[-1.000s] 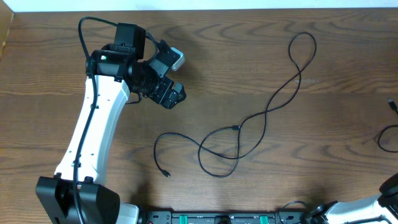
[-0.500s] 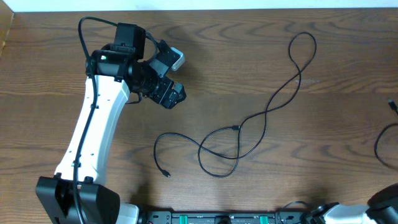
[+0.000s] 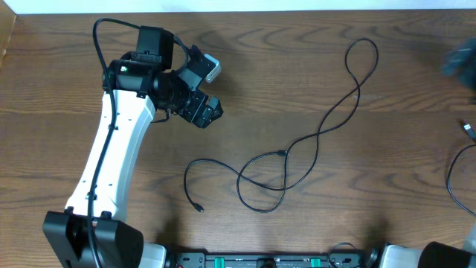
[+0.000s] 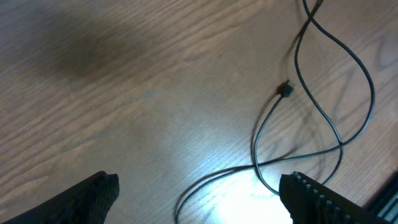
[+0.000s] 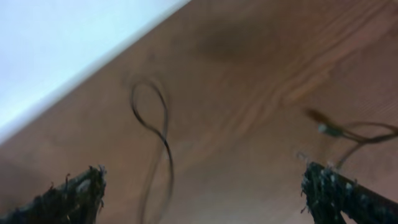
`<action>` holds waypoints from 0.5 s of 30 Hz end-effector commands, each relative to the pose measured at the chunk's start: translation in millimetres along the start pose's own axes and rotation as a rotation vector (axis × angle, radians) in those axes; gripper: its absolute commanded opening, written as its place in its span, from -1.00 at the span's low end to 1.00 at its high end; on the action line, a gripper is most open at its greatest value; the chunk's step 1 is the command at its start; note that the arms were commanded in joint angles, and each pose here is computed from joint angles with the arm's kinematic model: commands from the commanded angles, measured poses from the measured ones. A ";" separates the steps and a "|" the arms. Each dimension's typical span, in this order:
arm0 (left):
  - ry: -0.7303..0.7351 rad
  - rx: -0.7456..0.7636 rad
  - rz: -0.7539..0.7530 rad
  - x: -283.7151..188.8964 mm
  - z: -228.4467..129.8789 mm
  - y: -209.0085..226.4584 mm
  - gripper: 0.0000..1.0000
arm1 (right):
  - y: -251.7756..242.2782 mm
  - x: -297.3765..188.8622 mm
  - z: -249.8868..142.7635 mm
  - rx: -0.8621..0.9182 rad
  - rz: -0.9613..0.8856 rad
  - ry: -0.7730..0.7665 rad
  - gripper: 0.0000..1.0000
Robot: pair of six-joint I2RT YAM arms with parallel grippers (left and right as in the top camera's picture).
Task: Untangle cables
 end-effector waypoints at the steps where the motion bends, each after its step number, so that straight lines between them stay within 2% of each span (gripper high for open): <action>1: -0.003 0.004 -0.011 -1.2 -1.4 -1.3 0.75 | 43.1 12.2 -33.0 -0.245 -0.146 0.063 0.99; 7: 0.037 -0.001 0.032 -1.3 -6.0 2.1 0.75 | 85.3 36.9 -86.2 -0.339 -0.192 0.240 0.98; 15: 0.084 0.019 0.248 -4.8 -5.6 25.4 0.75 | 95.7 66.4 -147.2 -0.126 -0.285 0.327 0.98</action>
Point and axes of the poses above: each gripper's point midway between its finger pads, its own x axis out along the fingers, its own y axis along the line the jaws close on, z = x × y, the point moved 8 cm from there along -x, back along the fingers, and after that the axes turned 5 degrees about x, right-handed, at the moved point
